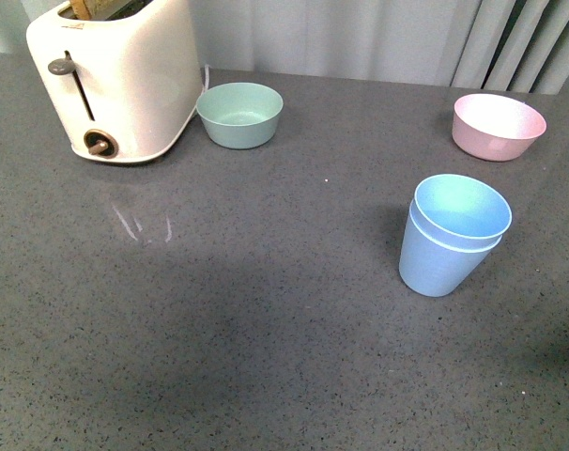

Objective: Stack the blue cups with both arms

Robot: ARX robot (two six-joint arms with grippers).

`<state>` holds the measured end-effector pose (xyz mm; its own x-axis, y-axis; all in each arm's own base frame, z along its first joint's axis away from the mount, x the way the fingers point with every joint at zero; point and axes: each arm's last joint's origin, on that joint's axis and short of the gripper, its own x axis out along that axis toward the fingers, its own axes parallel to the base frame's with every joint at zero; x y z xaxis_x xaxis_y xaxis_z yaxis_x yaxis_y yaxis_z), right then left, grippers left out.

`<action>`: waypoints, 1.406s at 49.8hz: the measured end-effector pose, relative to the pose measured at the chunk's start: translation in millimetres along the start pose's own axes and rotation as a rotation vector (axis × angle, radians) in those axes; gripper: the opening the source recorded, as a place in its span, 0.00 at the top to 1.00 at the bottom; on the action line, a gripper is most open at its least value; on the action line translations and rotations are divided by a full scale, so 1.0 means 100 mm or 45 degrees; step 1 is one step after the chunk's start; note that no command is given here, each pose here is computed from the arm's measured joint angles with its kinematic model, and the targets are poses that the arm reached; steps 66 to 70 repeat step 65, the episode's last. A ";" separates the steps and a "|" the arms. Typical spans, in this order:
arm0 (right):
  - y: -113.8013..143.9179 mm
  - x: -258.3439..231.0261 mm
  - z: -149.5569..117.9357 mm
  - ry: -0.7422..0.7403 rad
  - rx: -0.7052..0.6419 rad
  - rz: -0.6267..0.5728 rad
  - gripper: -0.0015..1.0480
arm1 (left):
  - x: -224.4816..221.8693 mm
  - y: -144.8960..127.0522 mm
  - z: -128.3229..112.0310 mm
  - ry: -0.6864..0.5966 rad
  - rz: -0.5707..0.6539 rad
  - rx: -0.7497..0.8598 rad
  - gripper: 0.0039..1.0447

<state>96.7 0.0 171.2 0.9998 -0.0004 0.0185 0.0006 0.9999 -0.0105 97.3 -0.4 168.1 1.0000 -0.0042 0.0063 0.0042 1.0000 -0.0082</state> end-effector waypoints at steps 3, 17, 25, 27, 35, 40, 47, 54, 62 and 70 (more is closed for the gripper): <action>0.00 0.00 0.00 0.000 0.000 0.000 0.98 | 0.00 0.00 0.00 0.000 0.000 0.000 0.08; 0.00 0.00 0.00 -0.001 0.000 0.000 0.66 | 0.00 0.00 0.00 0.000 0.000 0.000 0.08; 0.00 0.00 0.00 -0.002 0.000 0.000 0.34 | 0.00 0.00 0.00 0.000 0.000 0.000 0.08; 0.00 0.00 0.00 -0.002 0.000 0.000 0.27 | 0.00 0.00 0.00 0.000 0.000 0.000 0.08; 0.00 0.00 0.00 -0.001 0.001 -0.001 0.09 | 0.00 0.00 0.00 0.000 0.000 0.000 0.08; 0.00 0.00 0.00 -0.001 0.001 0.000 0.09 | 0.00 0.00 0.00 0.000 0.000 0.000 0.08; 0.00 0.00 0.00 -0.001 0.001 0.000 0.09 | 0.00 0.00 0.00 0.000 0.000 0.000 0.08; 0.00 0.00 0.00 -0.001 0.001 -0.001 0.09 | 0.00 0.00 0.00 0.000 0.000 0.000 0.08; 0.00 0.00 0.00 -0.002 0.001 0.000 0.09 | 0.00 0.00 0.00 0.000 0.000 0.000 0.08; 0.00 0.00 0.00 -0.002 0.001 0.000 0.09 | 0.00 0.00 0.00 0.000 0.000 0.000 0.08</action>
